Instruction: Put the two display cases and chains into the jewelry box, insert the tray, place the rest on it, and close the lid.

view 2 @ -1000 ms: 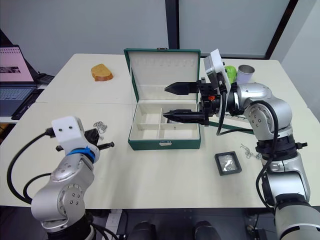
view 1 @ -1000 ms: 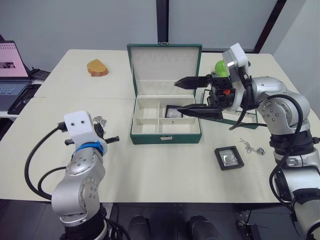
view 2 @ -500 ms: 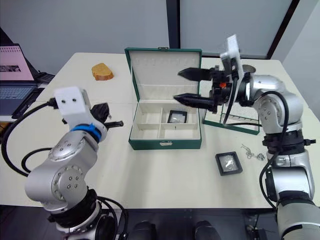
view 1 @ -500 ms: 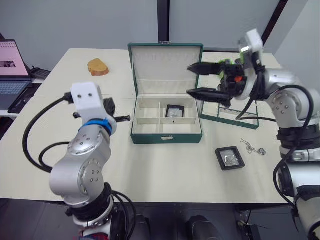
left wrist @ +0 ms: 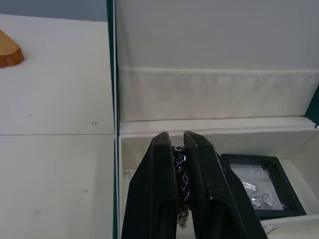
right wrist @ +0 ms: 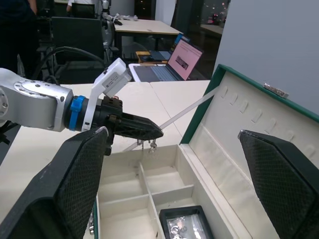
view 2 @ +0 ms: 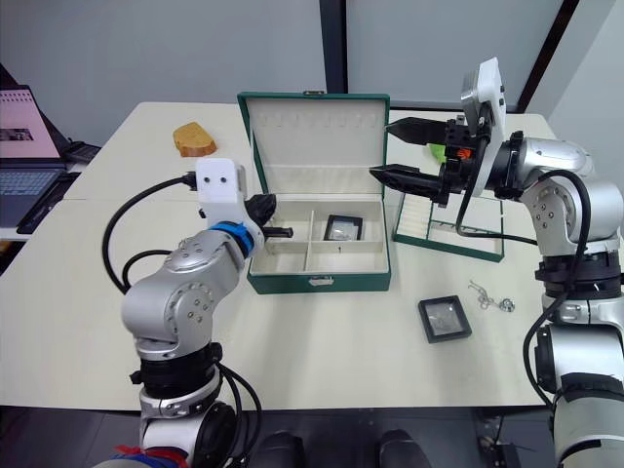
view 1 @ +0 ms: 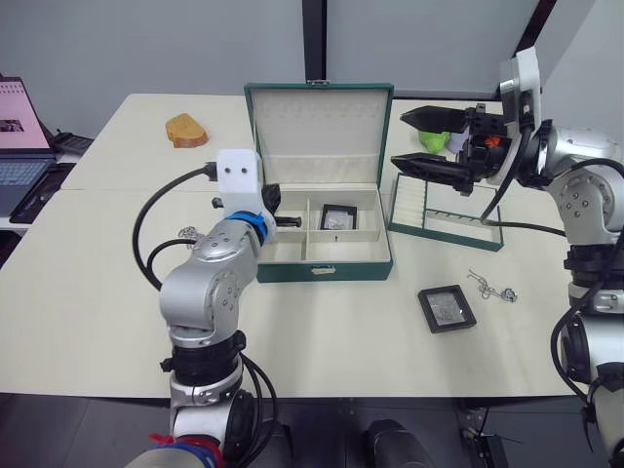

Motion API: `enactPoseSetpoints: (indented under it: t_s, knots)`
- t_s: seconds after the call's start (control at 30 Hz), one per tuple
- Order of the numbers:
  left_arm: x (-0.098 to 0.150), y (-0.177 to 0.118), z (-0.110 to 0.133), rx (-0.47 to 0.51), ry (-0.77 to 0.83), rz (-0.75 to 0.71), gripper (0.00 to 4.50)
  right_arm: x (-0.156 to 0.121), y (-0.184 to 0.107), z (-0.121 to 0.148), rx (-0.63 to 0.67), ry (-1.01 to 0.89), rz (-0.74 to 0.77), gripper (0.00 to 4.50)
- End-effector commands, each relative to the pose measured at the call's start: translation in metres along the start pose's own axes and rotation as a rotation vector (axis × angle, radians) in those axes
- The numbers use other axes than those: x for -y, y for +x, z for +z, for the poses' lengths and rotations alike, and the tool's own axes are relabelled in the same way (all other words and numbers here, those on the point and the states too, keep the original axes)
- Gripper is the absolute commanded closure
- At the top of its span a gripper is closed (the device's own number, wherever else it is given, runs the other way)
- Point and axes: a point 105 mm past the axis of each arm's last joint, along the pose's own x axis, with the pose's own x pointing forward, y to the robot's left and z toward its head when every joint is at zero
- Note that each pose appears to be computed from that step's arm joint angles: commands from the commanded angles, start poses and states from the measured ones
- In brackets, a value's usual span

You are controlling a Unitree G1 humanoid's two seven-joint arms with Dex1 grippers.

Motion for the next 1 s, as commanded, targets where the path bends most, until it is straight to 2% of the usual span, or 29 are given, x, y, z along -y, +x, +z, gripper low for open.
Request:
enactPoseSetpoints:
  t_s: [0.03, 0.3, 0.87, 0.9, 1.0]
  knots:
    - [0.001, 0.01, 0.014, 0.071, 0.018, -0.007, 4.49, -0.001, -0.008, 0.015, 0.026, -0.057, -0.027, 0.0]
    - [0.004, 0.028, 0.015, 0.092, 0.005, -0.017, 4.49, -0.003, -0.011, 0.014, 0.024, -0.052, -0.044, 0.0]
    - [0.004, 0.026, -0.001, 0.055, 0.013, -0.025, 4.49, -0.003, -0.013, 0.015, 0.014, -0.05, -0.058, 0.0]
    - [0.004, 0.026, -0.001, 0.055, 0.012, -0.025, 3.78, -0.003, -0.013, 0.015, 0.014, -0.05, -0.058, 0.0]
    - [0.004, 0.026, -0.001, 0.055, 0.01, -0.027, 2.99, -0.003, -0.013, 0.015, 0.013, -0.051, -0.057, 0.0]
